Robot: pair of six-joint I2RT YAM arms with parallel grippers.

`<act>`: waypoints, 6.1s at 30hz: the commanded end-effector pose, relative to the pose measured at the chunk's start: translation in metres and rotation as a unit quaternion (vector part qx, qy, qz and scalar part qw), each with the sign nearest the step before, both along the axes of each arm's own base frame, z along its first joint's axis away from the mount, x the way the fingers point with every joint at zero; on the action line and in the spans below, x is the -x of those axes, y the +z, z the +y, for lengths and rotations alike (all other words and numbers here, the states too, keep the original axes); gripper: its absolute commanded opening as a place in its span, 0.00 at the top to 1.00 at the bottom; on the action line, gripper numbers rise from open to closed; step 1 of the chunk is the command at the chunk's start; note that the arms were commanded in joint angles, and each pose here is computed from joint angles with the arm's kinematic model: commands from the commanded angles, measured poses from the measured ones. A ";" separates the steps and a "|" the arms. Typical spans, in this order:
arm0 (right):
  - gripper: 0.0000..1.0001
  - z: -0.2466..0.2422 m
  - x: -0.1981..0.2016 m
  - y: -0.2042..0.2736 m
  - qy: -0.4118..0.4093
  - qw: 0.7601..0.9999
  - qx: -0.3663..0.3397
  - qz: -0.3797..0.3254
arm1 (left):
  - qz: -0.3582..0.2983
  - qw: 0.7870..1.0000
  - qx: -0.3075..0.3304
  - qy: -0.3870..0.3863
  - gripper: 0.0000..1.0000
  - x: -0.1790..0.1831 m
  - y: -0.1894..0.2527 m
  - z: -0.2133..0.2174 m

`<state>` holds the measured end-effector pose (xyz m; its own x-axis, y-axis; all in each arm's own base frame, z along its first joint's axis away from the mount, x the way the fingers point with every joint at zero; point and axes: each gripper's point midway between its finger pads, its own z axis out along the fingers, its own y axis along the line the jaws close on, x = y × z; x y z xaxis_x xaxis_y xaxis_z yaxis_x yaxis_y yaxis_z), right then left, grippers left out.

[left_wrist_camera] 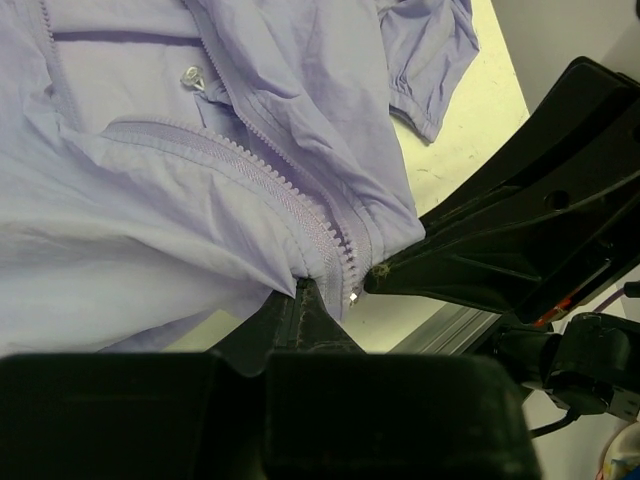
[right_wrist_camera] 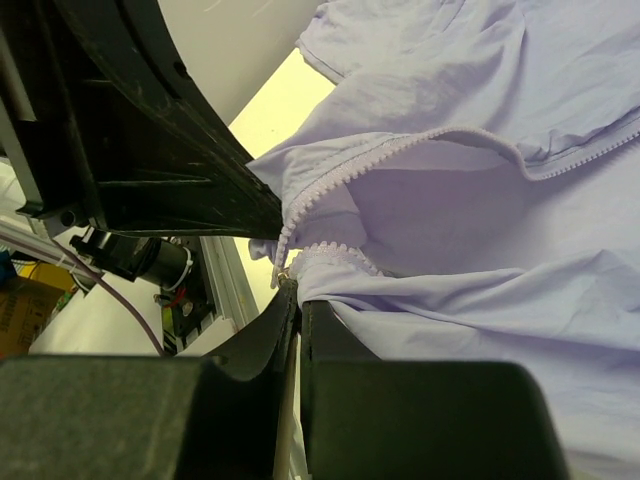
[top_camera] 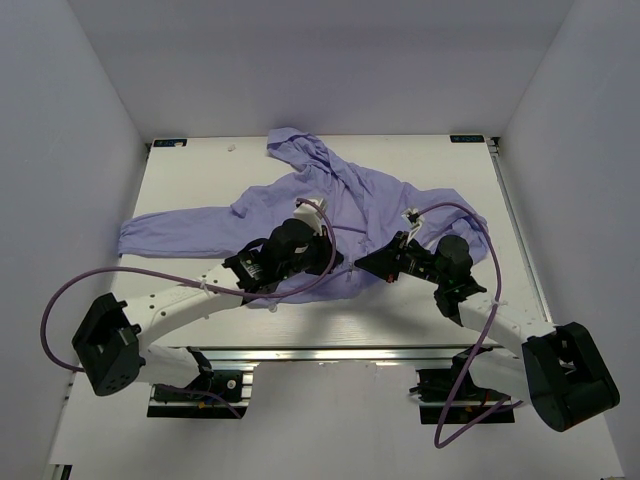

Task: Zip up the jacket

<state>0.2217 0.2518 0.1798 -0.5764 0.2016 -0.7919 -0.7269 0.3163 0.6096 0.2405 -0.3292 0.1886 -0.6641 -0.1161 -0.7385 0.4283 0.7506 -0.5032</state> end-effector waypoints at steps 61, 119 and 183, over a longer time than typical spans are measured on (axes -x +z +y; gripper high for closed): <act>1.00 -0.003 0.000 0.028 -0.090 0.993 -0.077 -0.015 | 0.015 0.995 0.063 0.079 1.00 -0.006 0.033 0.011; 1.00 0.015 -0.002 0.048 -0.166 0.983 -0.071 -0.027 | 0.024 0.988 0.059 0.142 1.00 -0.008 0.020 0.021; 1.00 0.030 0.006 0.034 -0.118 0.992 -0.042 -0.006 | 0.023 0.994 0.057 0.090 1.00 0.002 0.014 0.009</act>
